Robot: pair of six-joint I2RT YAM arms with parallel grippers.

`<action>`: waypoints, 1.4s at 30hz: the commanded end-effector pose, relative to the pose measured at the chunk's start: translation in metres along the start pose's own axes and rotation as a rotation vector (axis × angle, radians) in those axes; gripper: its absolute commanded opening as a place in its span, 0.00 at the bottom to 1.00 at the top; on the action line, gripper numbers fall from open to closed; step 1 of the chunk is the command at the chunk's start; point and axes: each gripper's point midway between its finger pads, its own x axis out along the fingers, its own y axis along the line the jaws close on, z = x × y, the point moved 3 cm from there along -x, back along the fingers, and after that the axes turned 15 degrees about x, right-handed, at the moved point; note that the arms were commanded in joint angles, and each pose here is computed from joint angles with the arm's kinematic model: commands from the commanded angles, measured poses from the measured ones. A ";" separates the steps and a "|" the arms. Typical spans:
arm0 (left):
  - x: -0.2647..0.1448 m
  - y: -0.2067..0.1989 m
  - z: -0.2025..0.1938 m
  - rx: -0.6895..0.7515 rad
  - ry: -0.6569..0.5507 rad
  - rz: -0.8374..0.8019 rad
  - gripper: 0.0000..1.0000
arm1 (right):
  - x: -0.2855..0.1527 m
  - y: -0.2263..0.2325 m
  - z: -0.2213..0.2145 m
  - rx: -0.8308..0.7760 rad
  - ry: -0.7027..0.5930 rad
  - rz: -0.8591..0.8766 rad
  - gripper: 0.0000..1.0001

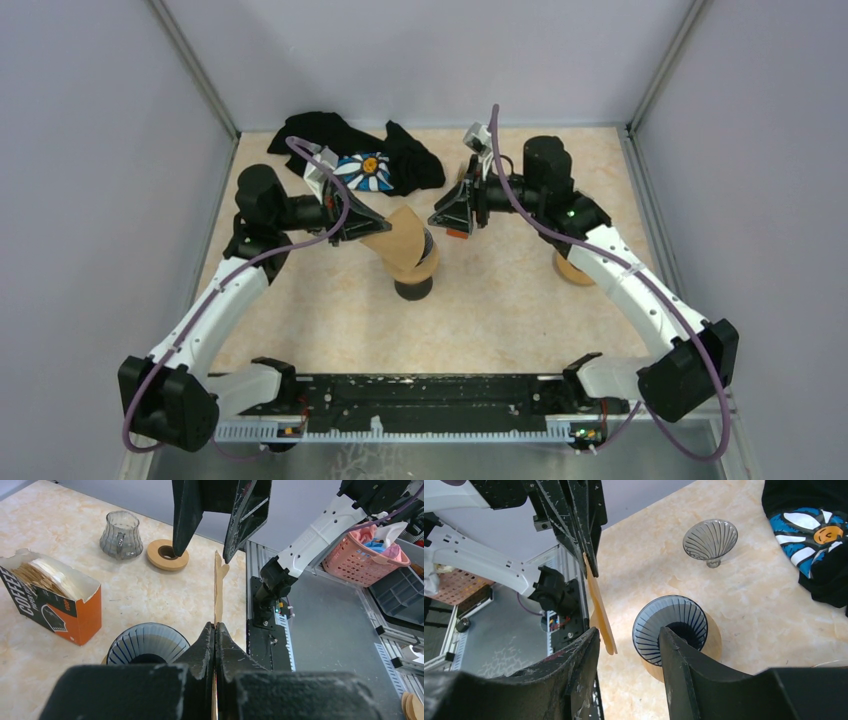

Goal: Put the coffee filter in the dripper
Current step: Place the coffee filter in the coffee dripper.

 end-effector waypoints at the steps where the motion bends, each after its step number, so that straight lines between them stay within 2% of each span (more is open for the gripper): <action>1: -0.003 -0.003 0.006 0.043 -0.021 -0.001 0.00 | 0.002 0.008 0.007 -0.069 -0.011 0.069 0.48; 42: -0.003 -0.010 0.008 0.041 -0.044 -0.036 0.00 | 0.035 0.028 -0.002 -0.057 0.026 0.161 0.48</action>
